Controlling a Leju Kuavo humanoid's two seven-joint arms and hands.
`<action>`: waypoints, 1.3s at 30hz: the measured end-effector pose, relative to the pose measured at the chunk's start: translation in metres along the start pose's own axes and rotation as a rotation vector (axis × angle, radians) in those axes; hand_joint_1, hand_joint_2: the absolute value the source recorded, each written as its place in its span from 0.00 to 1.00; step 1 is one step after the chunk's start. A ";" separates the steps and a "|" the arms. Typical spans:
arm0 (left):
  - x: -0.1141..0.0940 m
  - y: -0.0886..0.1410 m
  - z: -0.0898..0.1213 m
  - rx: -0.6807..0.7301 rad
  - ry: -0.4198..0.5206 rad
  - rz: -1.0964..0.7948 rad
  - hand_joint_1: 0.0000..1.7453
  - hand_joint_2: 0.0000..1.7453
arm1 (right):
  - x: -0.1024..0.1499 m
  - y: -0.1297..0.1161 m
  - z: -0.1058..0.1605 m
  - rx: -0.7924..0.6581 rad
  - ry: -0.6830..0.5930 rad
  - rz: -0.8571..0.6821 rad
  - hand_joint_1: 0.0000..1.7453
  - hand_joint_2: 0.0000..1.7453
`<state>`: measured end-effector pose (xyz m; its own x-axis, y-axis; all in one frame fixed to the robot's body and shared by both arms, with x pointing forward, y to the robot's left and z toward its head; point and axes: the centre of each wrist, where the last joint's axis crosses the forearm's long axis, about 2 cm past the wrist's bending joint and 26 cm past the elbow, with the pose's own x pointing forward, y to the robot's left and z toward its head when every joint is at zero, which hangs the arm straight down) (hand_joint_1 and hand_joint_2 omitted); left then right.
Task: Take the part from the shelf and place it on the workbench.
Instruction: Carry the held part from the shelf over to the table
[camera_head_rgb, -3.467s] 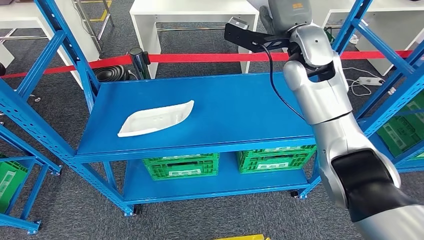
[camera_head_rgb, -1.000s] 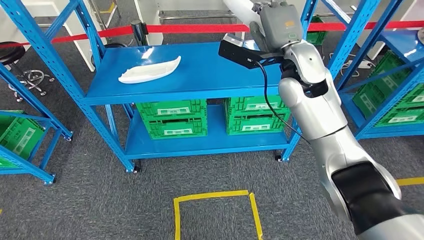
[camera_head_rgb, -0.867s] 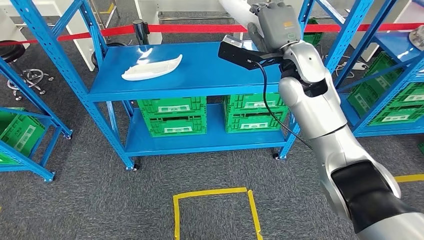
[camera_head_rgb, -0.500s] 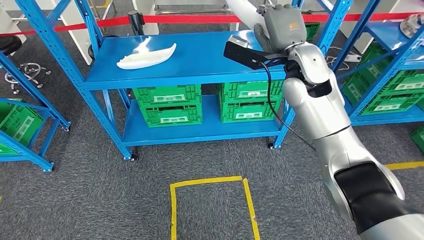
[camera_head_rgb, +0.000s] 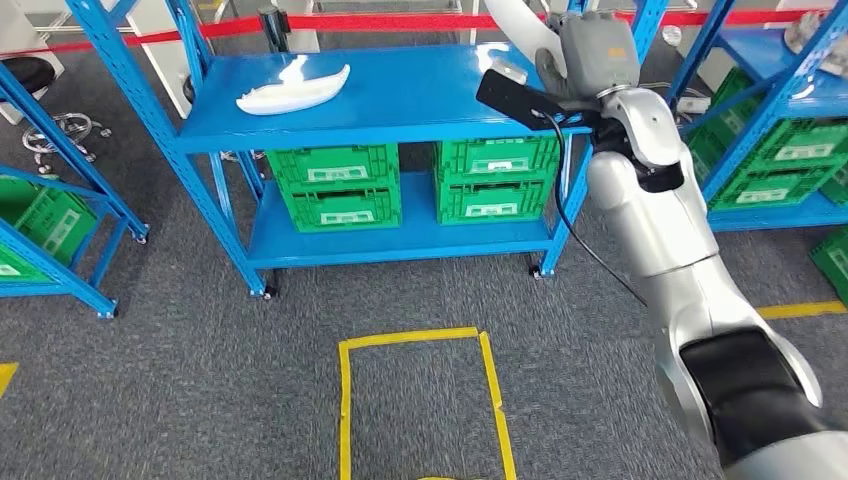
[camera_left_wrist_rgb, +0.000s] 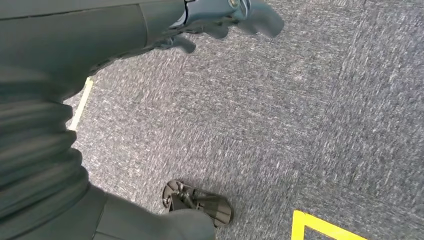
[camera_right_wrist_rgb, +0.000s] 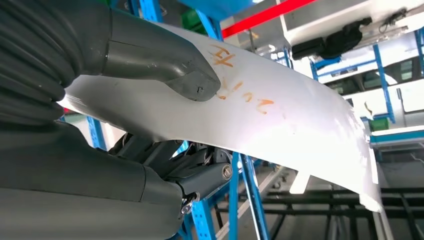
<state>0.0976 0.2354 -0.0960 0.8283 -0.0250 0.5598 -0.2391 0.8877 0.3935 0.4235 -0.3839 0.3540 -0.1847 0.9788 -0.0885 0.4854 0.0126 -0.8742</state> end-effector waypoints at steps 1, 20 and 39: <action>0.000 0.000 0.000 0.002 -0.001 -0.002 0.00 1.00 | -0.002 0.001 0.001 0.005 0.007 -0.007 1.00 1.00; -0.002 0.001 0.000 0.013 0.010 -0.010 0.00 1.00 | -0.012 0.013 0.010 0.074 0.049 -0.064 1.00 1.00; -0.006 0.002 0.002 0.013 0.022 -0.013 0.00 1.00 | -0.024 0.012 0.013 0.084 0.048 -0.085 1.00 1.00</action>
<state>0.0911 0.2365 -0.0974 0.8423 -0.0262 0.5384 -0.2347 0.8814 0.4100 0.4230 -0.4096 0.3397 -0.1796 0.9837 0.0088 0.3965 0.0806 -0.9145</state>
